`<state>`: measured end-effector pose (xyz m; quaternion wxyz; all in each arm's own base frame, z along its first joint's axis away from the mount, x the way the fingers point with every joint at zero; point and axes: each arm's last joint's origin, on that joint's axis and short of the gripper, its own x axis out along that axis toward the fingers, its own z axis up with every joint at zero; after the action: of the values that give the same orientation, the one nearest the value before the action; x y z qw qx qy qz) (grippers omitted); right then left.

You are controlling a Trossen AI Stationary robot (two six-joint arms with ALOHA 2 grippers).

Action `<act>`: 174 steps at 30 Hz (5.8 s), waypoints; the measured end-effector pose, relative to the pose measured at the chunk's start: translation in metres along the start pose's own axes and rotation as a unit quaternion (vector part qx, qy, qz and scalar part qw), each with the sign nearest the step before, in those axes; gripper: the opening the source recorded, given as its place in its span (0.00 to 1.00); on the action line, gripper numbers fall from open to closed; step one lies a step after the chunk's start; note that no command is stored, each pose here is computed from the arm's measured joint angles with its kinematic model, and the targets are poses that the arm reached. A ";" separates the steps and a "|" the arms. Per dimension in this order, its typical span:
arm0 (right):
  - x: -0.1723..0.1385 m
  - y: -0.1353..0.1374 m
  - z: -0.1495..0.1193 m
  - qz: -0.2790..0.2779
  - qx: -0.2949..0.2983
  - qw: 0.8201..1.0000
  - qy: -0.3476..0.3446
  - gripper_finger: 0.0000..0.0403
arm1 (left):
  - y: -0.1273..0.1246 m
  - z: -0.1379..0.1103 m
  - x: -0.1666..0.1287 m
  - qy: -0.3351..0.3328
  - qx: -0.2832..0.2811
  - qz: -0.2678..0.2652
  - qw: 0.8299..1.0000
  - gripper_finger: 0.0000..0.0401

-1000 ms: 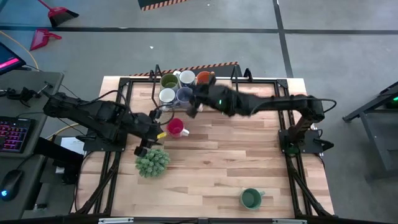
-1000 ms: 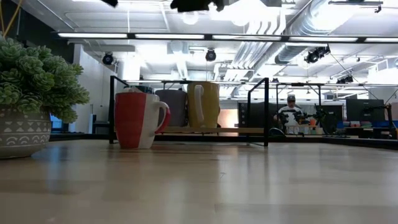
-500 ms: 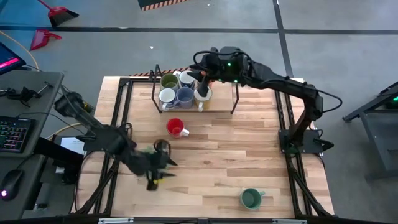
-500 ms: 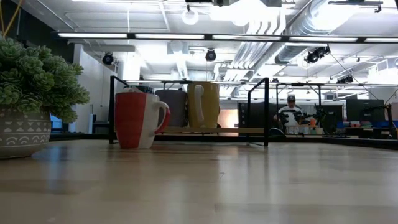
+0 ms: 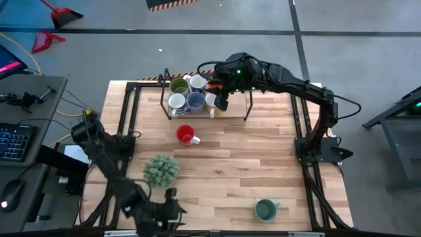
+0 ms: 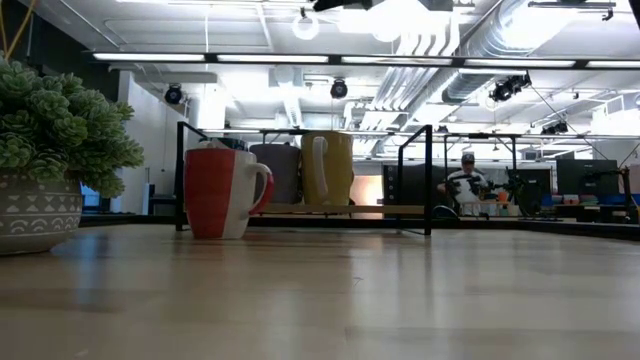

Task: Place coffee mugs
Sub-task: Put the red mug on the shelf

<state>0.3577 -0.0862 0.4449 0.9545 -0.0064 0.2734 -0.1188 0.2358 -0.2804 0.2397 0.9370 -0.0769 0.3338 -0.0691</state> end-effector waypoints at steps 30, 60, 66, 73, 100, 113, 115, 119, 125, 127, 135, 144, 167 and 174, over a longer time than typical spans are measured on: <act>0.134 0.074 -0.031 0.040 0.052 0.998 0.024 0.30 | 0.045 -0.096 -0.114 -0.065 0.083 0.018 0.994 0.38; 0.195 0.126 -0.086 0.128 0.055 0.980 0.141 0.30 | 0.086 -0.069 -0.157 -0.154 0.116 0.044 0.980 0.36; 0.196 0.122 -0.089 0.130 0.041 0.979 0.155 0.30 | 0.086 -0.068 -0.156 -0.161 0.114 0.052 0.979 0.36; 0.195 0.122 -0.090 0.135 0.016 0.978 0.158 0.30 | 0.090 -0.064 -0.155 -0.162 0.105 0.059 0.979 0.36; 0.235 0.130 -0.127 0.136 -0.005 0.970 0.200 0.30 | 0.090 -0.060 -0.156 -0.167 0.084 0.049 0.981 0.36; 0.238 0.126 -0.126 0.108 0.000 0.975 0.192 0.13 | 0.089 -0.060 -0.156 -0.167 0.080 0.044 0.982 0.36; 0.237 0.126 -0.126 0.098 0.011 0.976 0.195 0.04 | 0.089 -0.060 -0.156 -0.167 0.081 0.044 0.982 0.36; 0.235 0.130 -0.125 0.090 0.022 0.976 0.196 0.02 | 0.089 -0.060 -0.156 -0.167 0.081 0.044 0.982 0.36; 0.206 0.144 -0.095 0.082 -0.005 0.974 0.211 0.01 | 0.089 -0.060 -0.156 -0.166 0.085 0.045 0.981 0.36; 0.188 0.150 -0.076 0.071 -0.026 0.977 0.198 0.00 | 0.089 -0.060 -0.156 -0.166 0.091 0.046 0.981 0.36; 0.115 0.140 -0.047 -0.034 -0.004 0.984 0.173 0.00 | 0.089 -0.060 -0.156 -0.166 0.098 0.046 0.980 0.36; 0.056 0.120 -0.039 -0.164 0.094 0.963 0.195 0.00 | 0.089 -0.060 -0.156 -0.166 0.100 0.047 0.980 0.36; 0.056 0.020 -0.050 -0.301 0.183 0.899 0.260 0.00 | 0.087 -0.058 -0.157 -0.179 0.078 0.045 0.980 0.36; 0.060 0.002 -0.049 -0.261 0.169 0.910 0.273 0.00 | 0.088 -0.057 -0.157 -0.182 0.061 0.045 0.980 0.36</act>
<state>0.3822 -0.0955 0.3721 0.7644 0.1166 0.4874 -0.4056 0.0856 -0.1718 0.2757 0.9872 -0.0152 0.1557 -0.0316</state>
